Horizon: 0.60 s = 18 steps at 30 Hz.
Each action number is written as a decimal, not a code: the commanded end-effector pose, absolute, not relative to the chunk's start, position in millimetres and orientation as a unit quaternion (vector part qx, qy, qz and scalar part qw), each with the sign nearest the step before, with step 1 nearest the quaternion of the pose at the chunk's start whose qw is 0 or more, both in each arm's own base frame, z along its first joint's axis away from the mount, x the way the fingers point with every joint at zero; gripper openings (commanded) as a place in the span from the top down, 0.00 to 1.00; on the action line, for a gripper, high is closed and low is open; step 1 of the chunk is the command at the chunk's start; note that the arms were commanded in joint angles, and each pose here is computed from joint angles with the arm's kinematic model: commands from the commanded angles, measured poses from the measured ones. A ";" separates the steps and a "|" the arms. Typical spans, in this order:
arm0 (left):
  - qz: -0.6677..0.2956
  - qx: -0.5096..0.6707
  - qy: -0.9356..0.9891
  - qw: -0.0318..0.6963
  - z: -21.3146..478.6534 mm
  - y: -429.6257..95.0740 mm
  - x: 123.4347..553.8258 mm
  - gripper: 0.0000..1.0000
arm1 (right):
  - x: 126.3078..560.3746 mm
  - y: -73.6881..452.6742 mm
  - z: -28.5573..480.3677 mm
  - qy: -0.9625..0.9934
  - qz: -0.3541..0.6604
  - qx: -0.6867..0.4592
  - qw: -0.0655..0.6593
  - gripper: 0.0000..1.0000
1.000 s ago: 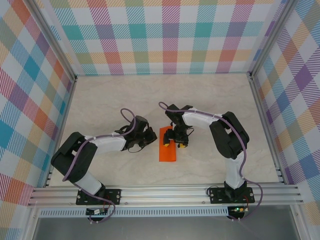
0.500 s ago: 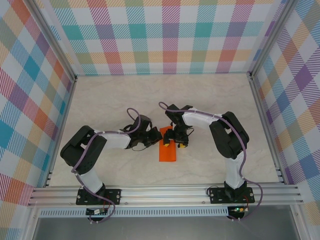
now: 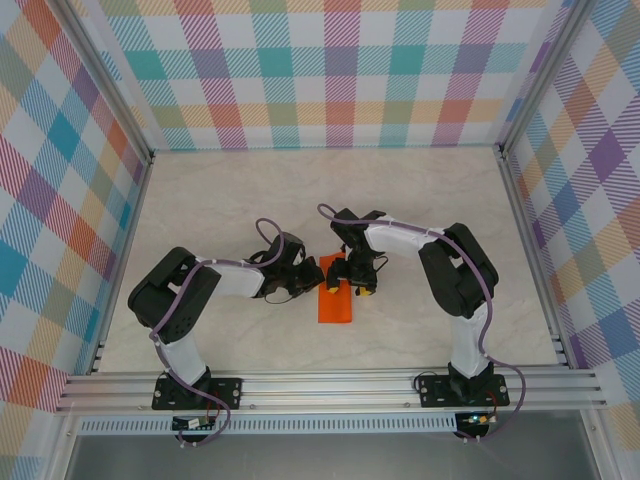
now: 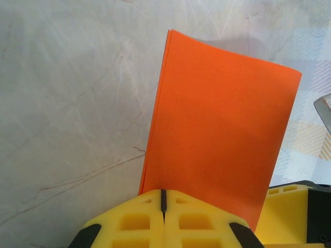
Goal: Fold a paper plane with a square sheet of paper (pick it up from the middle)
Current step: Hold the square sheet of paper at the center of the table.
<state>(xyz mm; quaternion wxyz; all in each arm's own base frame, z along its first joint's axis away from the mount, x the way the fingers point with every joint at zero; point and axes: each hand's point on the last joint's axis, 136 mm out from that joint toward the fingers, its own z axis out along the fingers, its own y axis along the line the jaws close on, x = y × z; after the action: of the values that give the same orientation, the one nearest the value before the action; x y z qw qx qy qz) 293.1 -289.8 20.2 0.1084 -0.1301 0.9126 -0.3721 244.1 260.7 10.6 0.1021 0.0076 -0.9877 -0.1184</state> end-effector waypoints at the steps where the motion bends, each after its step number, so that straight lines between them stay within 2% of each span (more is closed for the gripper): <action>1: -0.337 -0.123 0.929 0.086 -0.9 -288.7 279.6 1.00 | 219.1 219.4 -45.0 -0.989 -0.021 0.003 0.147 0.28; 5: -0.321 -0.119 0.936 0.085 -6.7 -283.9 276.1 1.00 | 232.4 234.0 -24.1 -0.992 -0.061 0.003 0.112 0.26; 10: -0.309 -0.116 0.940 0.086 -9.9 -279.1 274.1 1.00 | 259.6 250.9 34.4 -0.989 -0.145 -0.001 0.022 0.19; 12: -0.308 -0.114 0.941 0.086 -10.1 -279.1 273.9 1.00 | 267.1 249.4 56.2 -0.984 -0.176 -0.016 -0.009 0.20; 15: -0.311 -0.111 0.940 0.087 -8.2 -280.8 274.7 1.00 | 270.7 246.4 75.7 -0.972 -0.230 -0.035 -0.029 0.27; 18: -0.312 -0.109 0.940 0.086 -8.2 -282.0 274.8 1.00 | 269.2 257.1 92.4 -0.951 -0.306 -0.034 -0.032 0.51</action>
<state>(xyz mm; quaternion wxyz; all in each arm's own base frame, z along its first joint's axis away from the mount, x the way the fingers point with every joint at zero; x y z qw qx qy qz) 294.4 -291.0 20.2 0.1213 -0.1139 0.9181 -0.3596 265.3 239.8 74.2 -0.0206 -0.0359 -0.9724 -0.2296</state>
